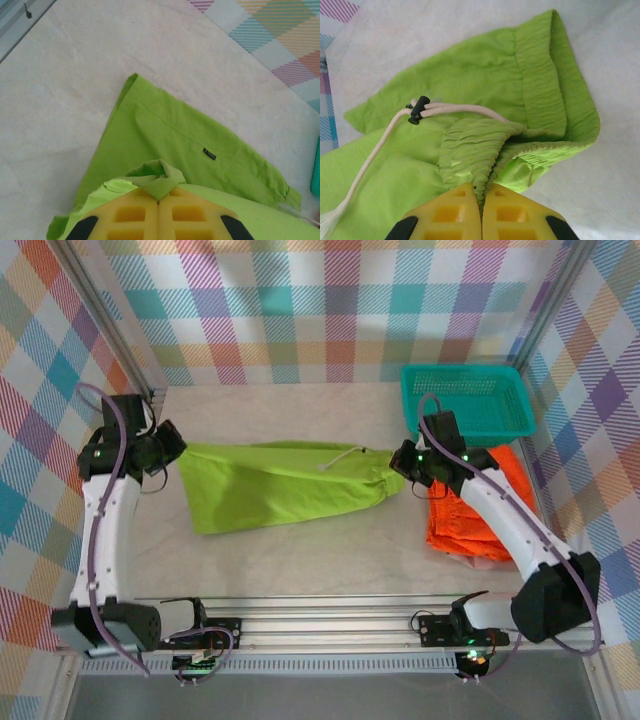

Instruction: Fold and stack the shorts

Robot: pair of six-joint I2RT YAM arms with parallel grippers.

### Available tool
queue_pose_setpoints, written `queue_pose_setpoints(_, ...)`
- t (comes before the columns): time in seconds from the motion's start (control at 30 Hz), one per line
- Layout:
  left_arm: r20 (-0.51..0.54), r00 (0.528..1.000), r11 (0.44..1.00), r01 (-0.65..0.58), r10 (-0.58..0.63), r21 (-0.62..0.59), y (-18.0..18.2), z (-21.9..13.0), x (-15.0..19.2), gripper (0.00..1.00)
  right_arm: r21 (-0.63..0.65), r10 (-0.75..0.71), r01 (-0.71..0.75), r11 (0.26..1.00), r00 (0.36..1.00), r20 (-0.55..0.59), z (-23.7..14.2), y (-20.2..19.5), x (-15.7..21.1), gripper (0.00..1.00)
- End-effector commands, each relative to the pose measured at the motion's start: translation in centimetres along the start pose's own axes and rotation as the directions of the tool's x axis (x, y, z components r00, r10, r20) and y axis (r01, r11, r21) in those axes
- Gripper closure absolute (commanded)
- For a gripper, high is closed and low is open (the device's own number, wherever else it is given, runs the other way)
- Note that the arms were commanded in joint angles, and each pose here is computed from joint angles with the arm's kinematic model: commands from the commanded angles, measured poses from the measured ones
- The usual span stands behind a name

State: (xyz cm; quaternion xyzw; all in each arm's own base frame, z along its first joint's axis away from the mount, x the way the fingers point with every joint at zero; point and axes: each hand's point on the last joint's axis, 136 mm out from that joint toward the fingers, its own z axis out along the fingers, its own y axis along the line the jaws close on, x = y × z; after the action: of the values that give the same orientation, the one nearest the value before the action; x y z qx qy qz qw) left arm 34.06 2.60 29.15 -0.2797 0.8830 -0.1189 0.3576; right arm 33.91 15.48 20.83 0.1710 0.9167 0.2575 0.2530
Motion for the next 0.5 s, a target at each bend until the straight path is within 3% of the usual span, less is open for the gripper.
queue_pose_setpoints(0.0,0.068,0.998,1.000,0.013,-0.013,-0.004,-1.0,2.4,-3.4,1.00,0.035,0.035,-0.037,0.999,0.998,0.058,1.6,0.2,-3.1,0.94)
queue_pose_setpoints(0.27,-0.045,0.998,0.997,0.041,-0.044,-0.072,-1.1,14.6,-6.0,0.98,0.079,0.178,-0.181,0.980,0.983,0.041,8.3,0.2,-9.0,0.91)
queue_pose_setpoints(0.37,-0.093,0.994,0.996,0.053,-0.060,-0.076,-1.2,19.1,-6.7,0.87,0.074,0.200,-0.202,0.977,0.979,0.035,10.5,0.8,-11.4,0.67)
queue_pose_setpoints(0.43,-0.121,0.990,0.997,0.071,-0.074,-0.027,-2.0,21.1,-7.3,0.70,0.053,0.198,-0.198,0.979,0.980,0.007,11.3,2.0,-12.7,0.45)
queue_pose_setpoints(0.47,-0.126,0.989,0.997,0.079,-0.078,-0.001,-2.6,21.4,-8.0,0.55,0.023,0.182,-0.182,0.983,0.983,0.000,11.3,3.1,-13.3,0.35)
